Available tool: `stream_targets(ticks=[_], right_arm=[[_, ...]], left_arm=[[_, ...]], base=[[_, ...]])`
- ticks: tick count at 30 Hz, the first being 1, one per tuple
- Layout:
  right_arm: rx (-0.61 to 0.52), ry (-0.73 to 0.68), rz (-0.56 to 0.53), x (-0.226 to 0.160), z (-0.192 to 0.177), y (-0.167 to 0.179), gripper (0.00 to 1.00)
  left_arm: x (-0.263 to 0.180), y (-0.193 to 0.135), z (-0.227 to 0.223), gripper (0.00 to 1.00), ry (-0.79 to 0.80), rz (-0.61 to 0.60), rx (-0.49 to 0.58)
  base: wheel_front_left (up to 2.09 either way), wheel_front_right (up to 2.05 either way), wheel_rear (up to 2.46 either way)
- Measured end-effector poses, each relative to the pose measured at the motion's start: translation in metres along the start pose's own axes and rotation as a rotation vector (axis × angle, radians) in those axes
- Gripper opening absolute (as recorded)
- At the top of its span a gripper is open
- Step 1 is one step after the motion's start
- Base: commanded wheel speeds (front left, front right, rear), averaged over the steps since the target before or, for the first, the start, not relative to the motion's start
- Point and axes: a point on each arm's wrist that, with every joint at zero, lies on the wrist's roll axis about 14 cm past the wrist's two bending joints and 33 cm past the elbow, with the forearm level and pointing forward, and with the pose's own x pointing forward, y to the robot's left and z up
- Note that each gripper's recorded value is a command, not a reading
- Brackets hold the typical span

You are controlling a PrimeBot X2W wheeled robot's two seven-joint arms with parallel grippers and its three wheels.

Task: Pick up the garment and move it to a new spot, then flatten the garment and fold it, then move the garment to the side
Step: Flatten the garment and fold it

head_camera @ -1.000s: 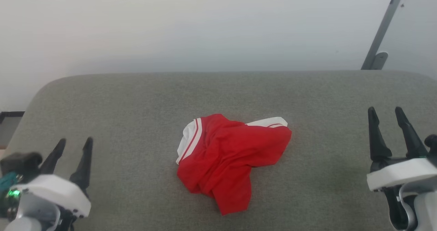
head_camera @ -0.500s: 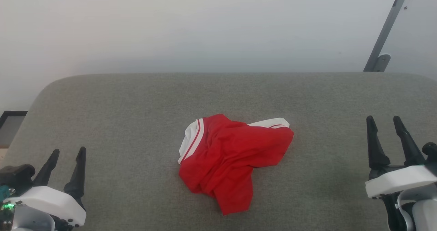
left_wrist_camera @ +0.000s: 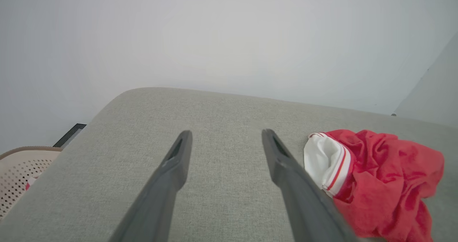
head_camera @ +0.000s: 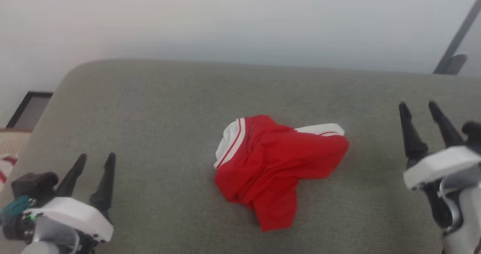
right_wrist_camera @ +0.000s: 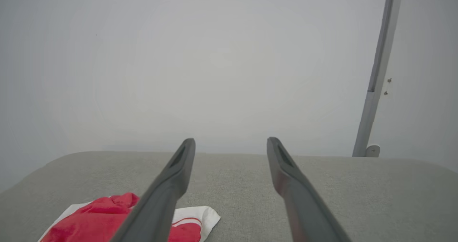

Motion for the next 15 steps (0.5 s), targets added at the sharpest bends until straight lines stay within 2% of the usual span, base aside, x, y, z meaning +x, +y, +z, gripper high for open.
stream_targets(ticks=[5,10,13,14,15], right_arm=[[-0.011,0.102,0.053,0.036,-0.023,0.009,1.00],[-0.052,0.308,0.118,0.070,-0.073,0.018,1.00],[-0.079,0.483,0.151,0.075,-0.114,0.024,1.00],[-0.079,0.483,0.151,0.075,-0.114,0.024,1.00],[-0.084,0.547,0.162,0.073,-0.129,0.026,1.00]], left_arm=[[0.005,-0.004,-0.008,1.00,0.019,0.005,0.004],[0.013,-0.005,-0.022,1.00,0.046,0.020,-0.006],[0.019,-0.005,-0.029,1.00,0.059,0.027,-0.014],[0.019,-0.005,-0.029,1.00,0.059,0.027,-0.014],[0.021,-0.005,-0.032,1.00,0.067,0.031,-0.014]], base=[[0.00,0.00,0.00],[0.00,0.00,0.00],[0.00,0.00,0.00],[0.00,0.00,0.00],[0.00,0.00,0.00]])
